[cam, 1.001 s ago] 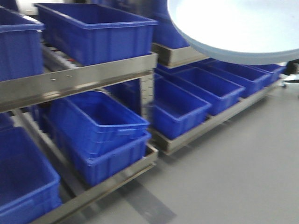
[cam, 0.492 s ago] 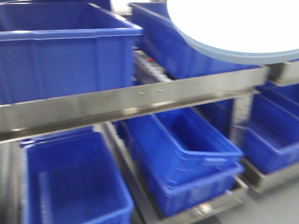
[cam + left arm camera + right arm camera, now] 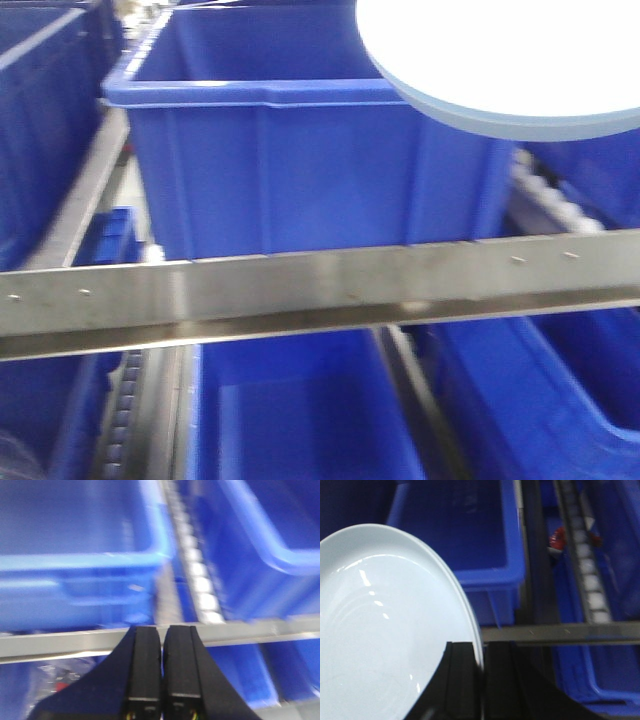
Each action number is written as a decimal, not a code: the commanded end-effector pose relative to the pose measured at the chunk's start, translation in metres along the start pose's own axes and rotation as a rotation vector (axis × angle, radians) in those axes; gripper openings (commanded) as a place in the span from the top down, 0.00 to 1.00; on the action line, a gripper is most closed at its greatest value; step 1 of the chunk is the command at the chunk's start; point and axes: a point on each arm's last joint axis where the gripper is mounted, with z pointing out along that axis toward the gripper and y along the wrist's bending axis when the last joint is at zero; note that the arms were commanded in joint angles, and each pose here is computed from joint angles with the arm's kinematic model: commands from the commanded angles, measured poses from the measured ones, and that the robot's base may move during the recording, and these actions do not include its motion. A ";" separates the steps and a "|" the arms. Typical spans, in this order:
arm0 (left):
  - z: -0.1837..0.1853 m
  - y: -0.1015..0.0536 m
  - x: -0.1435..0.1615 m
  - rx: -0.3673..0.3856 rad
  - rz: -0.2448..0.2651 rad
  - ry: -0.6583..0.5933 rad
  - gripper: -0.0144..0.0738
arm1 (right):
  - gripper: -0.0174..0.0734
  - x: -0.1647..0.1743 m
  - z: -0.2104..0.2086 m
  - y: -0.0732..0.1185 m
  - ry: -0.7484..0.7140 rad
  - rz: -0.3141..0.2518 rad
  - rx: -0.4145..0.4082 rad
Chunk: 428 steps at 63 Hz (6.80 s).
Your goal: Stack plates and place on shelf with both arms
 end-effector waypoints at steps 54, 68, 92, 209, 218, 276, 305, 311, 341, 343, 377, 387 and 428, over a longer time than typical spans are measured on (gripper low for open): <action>-0.004 -0.003 -0.015 0.027 -0.009 -0.105 0.73 | 0.75 -0.019 -0.007 0.002 -0.136 -0.001 -0.013; -0.004 -0.003 -0.015 0.027 -0.009 -0.105 0.73 | 0.75 -0.019 -0.007 0.002 -0.136 -0.001 -0.013; -0.004 -0.003 -0.015 0.027 -0.009 -0.105 0.73 | 0.75 -0.019 -0.007 0.002 -0.136 -0.001 -0.013; -0.004 -0.003 -0.015 0.027 -0.009 -0.105 0.73 | 0.25 -0.114 0.049 -0.002 -0.343 0.016 0.031; -0.004 -0.003 -0.015 0.027 -0.009 -0.105 0.73 | 0.36 -0.089 0.005 -0.018 -0.407 0.031 0.096; -0.004 -0.003 -0.015 0.027 -0.009 -0.105 0.73 | 0.75 0.011 -0.085 -0.027 -0.565 0.036 0.179; -0.004 -0.003 -0.015 0.027 -0.009 -0.105 0.73 | 0.75 0.061 -0.090 -0.031 -0.559 0.035 0.179; -0.004 -0.003 -0.015 0.027 -0.009 -0.105 0.73 | 0.75 0.092 -0.081 -0.037 -0.527 0.041 0.186; -0.004 -0.003 -0.015 0.027 -0.009 -0.103 0.73 | 0.75 0.170 -0.059 -0.054 -0.594 0.036 0.191; -0.004 -0.003 -0.015 0.027 -0.009 -0.103 0.73 | 0.75 0.170 -0.059 -0.054 -0.594 0.036 0.191; -0.004 -0.003 -0.015 0.027 -0.009 -0.105 0.73 | 0.75 0.170 -0.059 -0.054 -0.595 0.036 0.191; -0.004 -0.003 -0.015 0.027 -0.009 -0.105 0.73 | 0.75 0.170 -0.059 -0.054 -0.595 0.036 0.191; -0.009 -0.002 -0.017 0.010 0.051 -0.143 0.73 | 0.75 0.170 -0.059 -0.054 -0.595 0.036 0.191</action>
